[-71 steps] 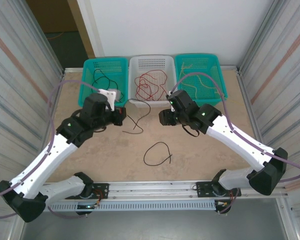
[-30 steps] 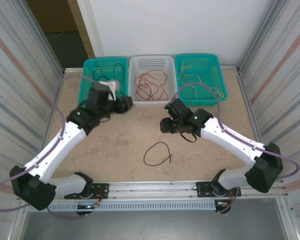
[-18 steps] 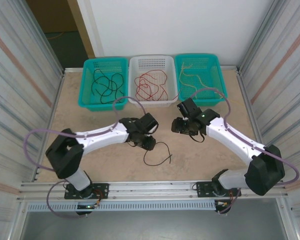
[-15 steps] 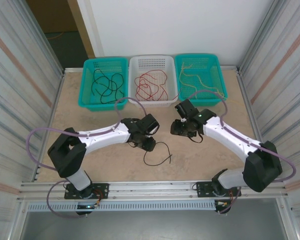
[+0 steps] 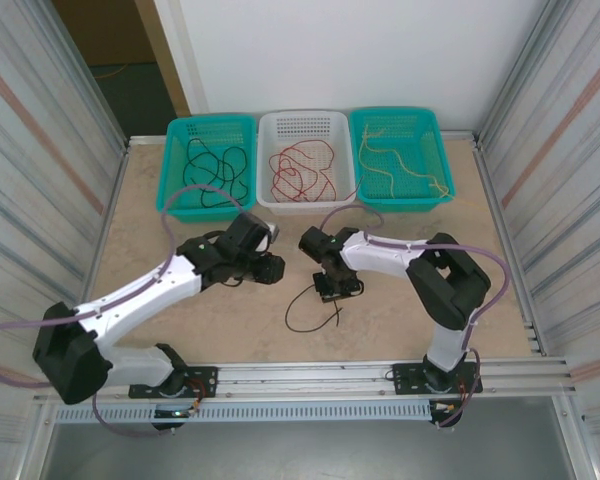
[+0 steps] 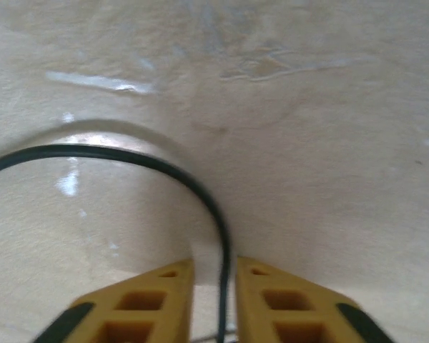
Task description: Untangle the cables
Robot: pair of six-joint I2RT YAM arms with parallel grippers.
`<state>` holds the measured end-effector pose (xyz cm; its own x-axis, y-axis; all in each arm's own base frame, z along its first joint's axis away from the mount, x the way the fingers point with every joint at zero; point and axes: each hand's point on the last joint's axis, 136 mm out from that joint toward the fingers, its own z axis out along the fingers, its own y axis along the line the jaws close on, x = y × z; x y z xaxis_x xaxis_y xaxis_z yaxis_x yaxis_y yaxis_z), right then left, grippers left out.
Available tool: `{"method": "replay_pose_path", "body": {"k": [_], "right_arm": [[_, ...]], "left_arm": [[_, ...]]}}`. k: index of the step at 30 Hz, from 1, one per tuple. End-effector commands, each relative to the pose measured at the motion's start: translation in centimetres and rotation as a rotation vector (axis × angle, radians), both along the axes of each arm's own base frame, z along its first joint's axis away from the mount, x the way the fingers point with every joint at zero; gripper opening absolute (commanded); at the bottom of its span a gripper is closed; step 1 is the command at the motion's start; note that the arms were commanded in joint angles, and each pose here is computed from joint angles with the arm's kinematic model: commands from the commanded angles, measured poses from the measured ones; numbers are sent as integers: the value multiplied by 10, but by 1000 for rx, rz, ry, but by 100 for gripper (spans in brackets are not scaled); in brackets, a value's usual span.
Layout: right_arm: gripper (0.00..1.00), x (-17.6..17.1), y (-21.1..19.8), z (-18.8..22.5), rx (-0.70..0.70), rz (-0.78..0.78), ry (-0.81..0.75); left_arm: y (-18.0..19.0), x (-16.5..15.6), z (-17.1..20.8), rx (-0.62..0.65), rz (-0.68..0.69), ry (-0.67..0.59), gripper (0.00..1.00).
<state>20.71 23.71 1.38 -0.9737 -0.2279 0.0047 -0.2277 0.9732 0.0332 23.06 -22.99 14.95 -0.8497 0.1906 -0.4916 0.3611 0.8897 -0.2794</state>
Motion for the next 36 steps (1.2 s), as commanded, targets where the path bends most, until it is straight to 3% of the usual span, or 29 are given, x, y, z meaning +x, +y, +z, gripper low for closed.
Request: {"method": "replay_pose_path", "body": {"k": [1, 3, 7, 13, 18, 25, 27, 32, 36], "right_arm": [[7, 2, -7, -11, -75, 21, -2], [0, 6, -10, -8, -94, 19, -27], [0, 16, -6, 19, -68, 33, -139], [0, 22, 23, 97, 111, 138, -395], [0, 17, 35, 151, 252, 187, -528], [0, -1, 46, 200, 429, 282, -611], [0, -4, 47, 208, 452, 295, -628], [0, -4, 44, 212, 446, 293, -638], [0, -2, 41, 204, 431, 287, -645]], "left_arm": [[11, -3, 3, -21, 32, 2, 41], [12, -4, 6, -34, 32, -13, 41], [2, -4, 16, -101, 4, -35, 43], [-29, -10, 36, -266, -127, -59, 58], [-34, -10, 54, -272, -204, -125, 71], [-41, -16, 54, -294, -276, -123, 72], [-41, -15, 53, -296, -274, -119, 65], [-44, -16, 60, -323, -279, -129, 34], [-44, -17, 72, -355, -277, -157, 20]]}}
